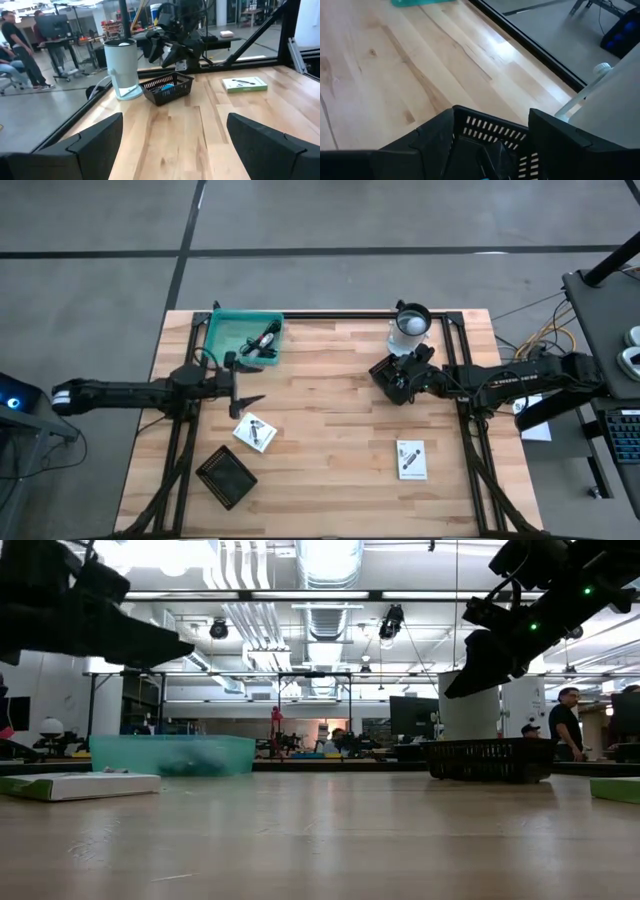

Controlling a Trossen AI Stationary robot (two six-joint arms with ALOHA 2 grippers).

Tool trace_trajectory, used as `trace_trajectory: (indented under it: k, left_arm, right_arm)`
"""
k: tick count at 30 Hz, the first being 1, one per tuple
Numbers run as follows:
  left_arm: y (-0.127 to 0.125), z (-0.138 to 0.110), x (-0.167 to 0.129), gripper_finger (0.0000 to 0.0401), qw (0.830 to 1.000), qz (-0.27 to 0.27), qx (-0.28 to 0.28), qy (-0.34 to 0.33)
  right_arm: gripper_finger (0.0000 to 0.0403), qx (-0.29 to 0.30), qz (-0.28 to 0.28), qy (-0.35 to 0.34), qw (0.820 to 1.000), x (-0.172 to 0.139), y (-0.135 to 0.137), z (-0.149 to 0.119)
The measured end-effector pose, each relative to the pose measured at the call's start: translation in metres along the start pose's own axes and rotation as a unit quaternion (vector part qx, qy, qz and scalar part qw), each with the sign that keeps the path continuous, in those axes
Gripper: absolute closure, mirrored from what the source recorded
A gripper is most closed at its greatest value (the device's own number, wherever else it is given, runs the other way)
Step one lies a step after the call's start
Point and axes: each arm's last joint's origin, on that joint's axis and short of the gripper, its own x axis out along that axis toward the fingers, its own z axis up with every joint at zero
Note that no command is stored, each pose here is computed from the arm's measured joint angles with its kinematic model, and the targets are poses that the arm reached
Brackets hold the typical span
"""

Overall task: Pick and place items into bin
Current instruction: Put the right white card reader box into the bottom black bin

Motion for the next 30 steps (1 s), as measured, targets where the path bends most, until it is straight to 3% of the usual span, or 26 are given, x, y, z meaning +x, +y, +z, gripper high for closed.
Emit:
trace_trajectory:
  k: [17,22,25,30]
  left_arm:
    - [-0.002,-0.01,-0.019,0.0063,1.0,0.0,-0.029,0.005]
    - [-0.001,-0.009,-0.019,0.0063,0.997,0.0,-0.081,0.0]
    - [-0.001,-0.008,-0.019,0.0063,0.997,0.001,-0.078,-0.005]
    - [-0.001,-0.009,-0.019,0.0063,0.997,0.0,-0.078,0.001]
  right_arm:
    - [0.0165,0.007,0.01,-0.009,1.0,0.001,0.001,-0.002]
    - [0.0163,0.01,0.018,-0.013,1.0,0.001,0.002,-0.001]
    - [0.0166,0.011,0.027,-0.011,1.0,0.001,0.002,-0.001]
    - [0.0167,0.024,0.102,-0.021,0.994,0.0,0.007,0.004]
